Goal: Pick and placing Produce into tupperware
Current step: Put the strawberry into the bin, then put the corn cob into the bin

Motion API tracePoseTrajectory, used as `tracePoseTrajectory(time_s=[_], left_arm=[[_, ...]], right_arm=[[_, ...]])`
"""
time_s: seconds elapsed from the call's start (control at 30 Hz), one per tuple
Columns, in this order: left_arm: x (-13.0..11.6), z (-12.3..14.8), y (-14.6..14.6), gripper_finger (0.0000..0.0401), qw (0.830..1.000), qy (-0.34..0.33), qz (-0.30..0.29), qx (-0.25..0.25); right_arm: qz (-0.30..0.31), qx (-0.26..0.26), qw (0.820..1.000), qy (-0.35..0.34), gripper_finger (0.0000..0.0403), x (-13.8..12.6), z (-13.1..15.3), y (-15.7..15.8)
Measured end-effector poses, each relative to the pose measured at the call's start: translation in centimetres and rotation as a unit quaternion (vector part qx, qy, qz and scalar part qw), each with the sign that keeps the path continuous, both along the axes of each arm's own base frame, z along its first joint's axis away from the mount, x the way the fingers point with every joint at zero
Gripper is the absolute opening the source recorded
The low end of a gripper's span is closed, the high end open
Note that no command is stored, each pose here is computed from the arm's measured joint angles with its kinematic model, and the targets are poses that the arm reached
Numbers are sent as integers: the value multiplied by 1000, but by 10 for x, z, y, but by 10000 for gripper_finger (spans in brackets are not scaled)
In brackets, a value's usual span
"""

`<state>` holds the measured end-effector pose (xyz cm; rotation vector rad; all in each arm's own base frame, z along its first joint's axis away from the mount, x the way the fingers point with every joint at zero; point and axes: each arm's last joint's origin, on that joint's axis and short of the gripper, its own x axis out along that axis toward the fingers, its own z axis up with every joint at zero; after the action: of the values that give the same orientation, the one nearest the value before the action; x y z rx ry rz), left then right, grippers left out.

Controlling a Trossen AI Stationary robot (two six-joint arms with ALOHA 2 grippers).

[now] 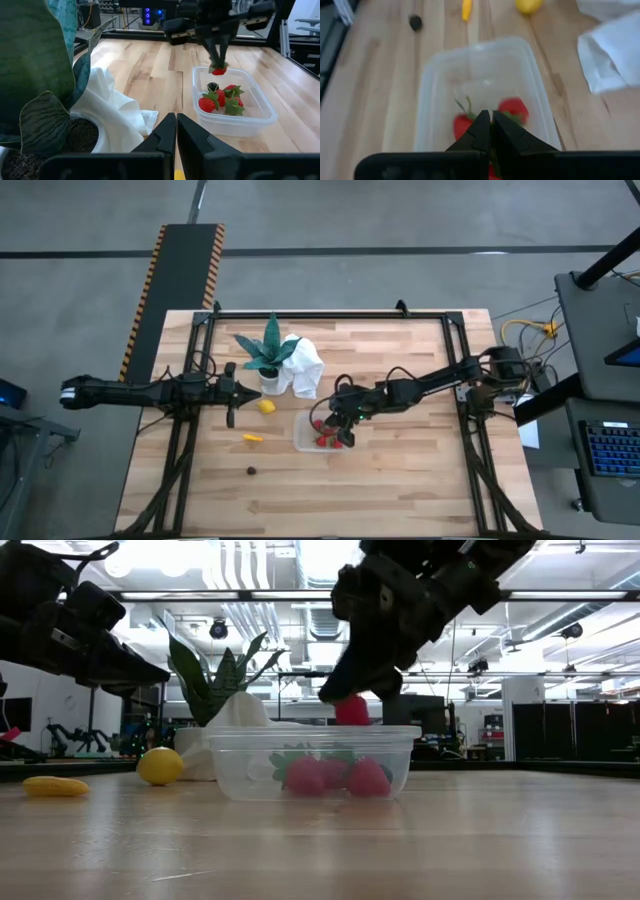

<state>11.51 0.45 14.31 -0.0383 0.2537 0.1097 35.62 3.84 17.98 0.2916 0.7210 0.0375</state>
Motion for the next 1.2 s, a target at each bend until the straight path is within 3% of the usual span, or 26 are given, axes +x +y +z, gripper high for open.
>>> tracePoseTrajectory(time_s=[0.33,0.77,1.0,1.2], left_arm=[[0,0,0,0,1000,0,0,-1],[0,0,0,0,1000,0,0,-1],[0,1,0,0,1000,-4,0,-1],[2,9,0,0,999,-46,-7,-1]], right_arm=[[-5,2,1000,13,12,0,-6,1],[8,-13,1000,8,70,0,-5,0],[5,-104,995,-9,76,3,1,-3],[7,-199,979,-39,75,13,21,-5]])
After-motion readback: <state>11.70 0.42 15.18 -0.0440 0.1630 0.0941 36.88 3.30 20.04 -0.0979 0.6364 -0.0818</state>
